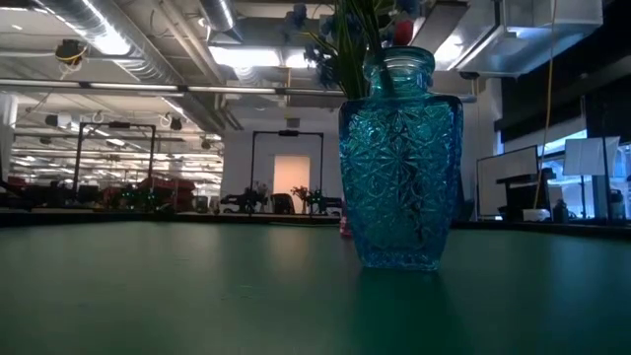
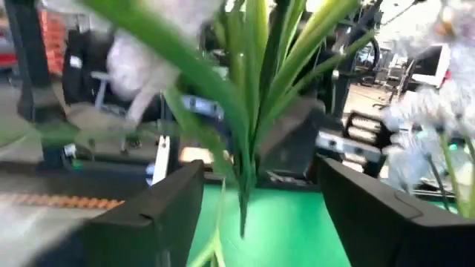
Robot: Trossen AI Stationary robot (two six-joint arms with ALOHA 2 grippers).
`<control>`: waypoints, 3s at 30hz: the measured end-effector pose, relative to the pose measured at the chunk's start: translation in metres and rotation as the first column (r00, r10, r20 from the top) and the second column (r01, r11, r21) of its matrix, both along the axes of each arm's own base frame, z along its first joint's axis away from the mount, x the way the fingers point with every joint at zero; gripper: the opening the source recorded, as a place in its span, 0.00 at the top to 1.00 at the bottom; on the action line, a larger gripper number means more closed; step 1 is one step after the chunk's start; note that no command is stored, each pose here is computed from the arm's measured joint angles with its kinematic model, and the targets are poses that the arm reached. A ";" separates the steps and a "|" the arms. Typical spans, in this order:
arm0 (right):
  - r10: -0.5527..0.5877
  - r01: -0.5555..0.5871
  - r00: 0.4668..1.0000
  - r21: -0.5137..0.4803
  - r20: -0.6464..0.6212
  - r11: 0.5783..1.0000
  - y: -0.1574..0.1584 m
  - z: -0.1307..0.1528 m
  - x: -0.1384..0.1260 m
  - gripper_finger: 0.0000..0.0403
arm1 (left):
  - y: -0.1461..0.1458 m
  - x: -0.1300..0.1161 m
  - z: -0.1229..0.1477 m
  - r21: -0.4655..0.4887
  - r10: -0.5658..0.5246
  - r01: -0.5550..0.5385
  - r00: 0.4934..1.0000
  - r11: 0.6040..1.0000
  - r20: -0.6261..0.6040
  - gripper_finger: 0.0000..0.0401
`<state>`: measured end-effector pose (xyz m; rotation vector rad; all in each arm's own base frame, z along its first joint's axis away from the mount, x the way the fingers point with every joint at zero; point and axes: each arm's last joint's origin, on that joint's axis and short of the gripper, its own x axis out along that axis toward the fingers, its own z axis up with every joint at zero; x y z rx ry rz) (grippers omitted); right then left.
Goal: Sort flowers into vase by color
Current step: Put the white flowers into the blue vase
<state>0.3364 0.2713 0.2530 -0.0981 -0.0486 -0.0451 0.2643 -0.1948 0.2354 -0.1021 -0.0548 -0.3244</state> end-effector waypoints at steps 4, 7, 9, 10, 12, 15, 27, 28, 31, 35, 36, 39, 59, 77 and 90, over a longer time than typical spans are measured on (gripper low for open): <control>0.073 -0.075 0.996 0.040 0.044 0.996 -0.002 0.008 0.007 0.41 | 0.000 0.003 -0.003 0.028 -0.011 0.011 1.000 1.000 0.025 0.99; 0.098 -0.102 0.993 0.064 0.062 0.993 -0.004 0.010 0.009 0.48 | -0.001 0.003 -0.003 0.040 -0.013 0.012 0.999 0.999 0.030 0.99; 0.094 -0.098 0.994 0.068 0.062 0.993 -0.006 0.010 0.010 0.54 | -0.001 0.003 -0.003 0.041 -0.013 0.012 0.999 0.999 0.029 0.99; 0.095 -0.099 0.994 0.067 0.062 0.993 -0.006 0.010 0.011 0.57 | -0.001 0.003 -0.004 0.042 -0.013 0.012 1.000 0.999 0.027 0.98; 0.097 -0.101 0.993 0.067 0.063 0.993 -0.007 0.010 0.011 0.65 | -0.001 0.003 -0.005 0.050 -0.014 0.013 1.000 0.999 0.016 0.98; 0.091 -0.094 0.994 0.059 0.057 0.994 -0.009 0.009 0.012 0.78 | -0.001 0.003 -0.007 0.054 -0.014 0.014 1.000 0.998 -0.006 0.95; 0.167 -0.168 0.985 0.019 0.039 0.986 0.002 0.042 -0.019 0.92 | -0.032 -0.003 0.029 0.232 -0.008 0.108 0.919 0.967 -0.395 0.68; 0.184 -0.185 0.982 0.019 0.033 0.983 0.004 0.050 -0.028 0.93 | -0.035 -0.009 0.034 0.241 -0.001 0.128 0.886 0.962 -0.465 0.67; 0.174 -0.173 0.984 0.021 -0.036 0.985 0.007 0.070 -0.058 0.97 | -0.044 -0.026 0.047 0.193 0.015 0.131 0.792 0.972 -0.611 0.65; 0.111 -0.107 0.987 0.040 -0.120 0.993 0.007 0.082 -0.090 0.97 | -0.052 -0.053 0.037 0.130 0.064 0.056 0.644 0.990 -0.763 0.66; 0.072 -0.067 0.989 0.043 -0.131 0.997 0.006 0.084 -0.095 0.96 | -0.053 -0.060 0.032 0.116 0.077 0.025 0.605 0.993 -0.792 0.66; -0.064 0.070 0.985 0.030 -0.157 0.997 0.001 0.081 -0.102 0.94 | -0.055 -0.077 0.017 0.083 0.107 -0.070 0.508 0.994 -0.855 0.68; -0.107 0.153 0.945 0.126 -0.310 0.980 -0.044 0.090 -0.115 0.97 | -0.040 -0.135 -0.066 0.189 0.223 -0.135 0.315 0.973 -0.922 0.68; -0.061 0.120 0.934 0.146 -0.352 0.982 -0.057 0.092 -0.107 0.97 | -0.036 -0.136 -0.073 0.239 0.239 -0.041 0.334 0.970 -0.912 0.68; -0.044 0.100 0.920 0.125 -0.390 0.987 -0.049 0.078 -0.095 0.95 | -0.038 -0.135 -0.085 0.130 0.137 -0.046 0.383 0.990 -0.914 0.68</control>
